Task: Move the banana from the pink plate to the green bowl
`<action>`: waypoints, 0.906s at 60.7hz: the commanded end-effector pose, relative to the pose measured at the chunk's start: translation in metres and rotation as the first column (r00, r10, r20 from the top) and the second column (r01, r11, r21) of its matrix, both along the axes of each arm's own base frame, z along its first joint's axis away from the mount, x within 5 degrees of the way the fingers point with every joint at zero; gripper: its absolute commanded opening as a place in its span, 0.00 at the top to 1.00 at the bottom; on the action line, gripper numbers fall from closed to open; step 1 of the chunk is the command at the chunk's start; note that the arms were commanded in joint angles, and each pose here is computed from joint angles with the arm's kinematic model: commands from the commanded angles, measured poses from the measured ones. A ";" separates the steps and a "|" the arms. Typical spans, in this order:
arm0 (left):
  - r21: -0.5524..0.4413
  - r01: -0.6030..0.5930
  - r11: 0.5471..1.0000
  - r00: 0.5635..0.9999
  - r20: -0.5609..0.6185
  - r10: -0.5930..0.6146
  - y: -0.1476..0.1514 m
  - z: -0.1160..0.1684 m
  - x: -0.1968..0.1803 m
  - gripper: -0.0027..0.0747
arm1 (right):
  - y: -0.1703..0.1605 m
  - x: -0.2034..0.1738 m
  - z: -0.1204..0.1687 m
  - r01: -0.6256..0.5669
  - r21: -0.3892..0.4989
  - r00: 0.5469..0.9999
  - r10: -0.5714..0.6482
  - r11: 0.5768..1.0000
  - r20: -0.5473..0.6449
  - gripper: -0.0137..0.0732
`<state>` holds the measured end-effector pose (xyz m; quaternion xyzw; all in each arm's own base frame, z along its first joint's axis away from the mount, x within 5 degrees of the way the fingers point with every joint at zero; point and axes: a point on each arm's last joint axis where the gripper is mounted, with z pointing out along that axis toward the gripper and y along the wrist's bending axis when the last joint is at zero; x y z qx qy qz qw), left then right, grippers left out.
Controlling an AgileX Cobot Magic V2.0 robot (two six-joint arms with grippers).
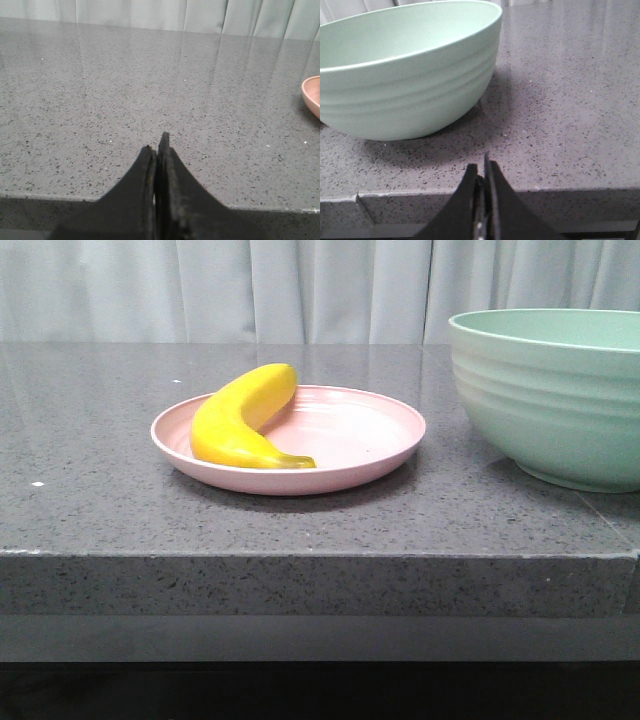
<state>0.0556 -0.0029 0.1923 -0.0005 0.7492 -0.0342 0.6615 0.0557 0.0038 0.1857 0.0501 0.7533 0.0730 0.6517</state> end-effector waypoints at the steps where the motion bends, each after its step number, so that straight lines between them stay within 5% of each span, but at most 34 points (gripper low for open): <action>1: -0.014 -0.003 1.000 0.995 0.100 0.004 0.000 0.007 -0.001 0.99 | -0.002 -0.001 0.009 0.020 -0.001 0.994 -0.020 1.000 0.107 0.91; 55: 0.008 -0.005 1.000 0.989 0.145 0.004 0.000 0.011 -0.001 0.99 | -0.003 -0.001 0.014 0.030 0.003 0.985 -0.030 1.000 0.168 0.91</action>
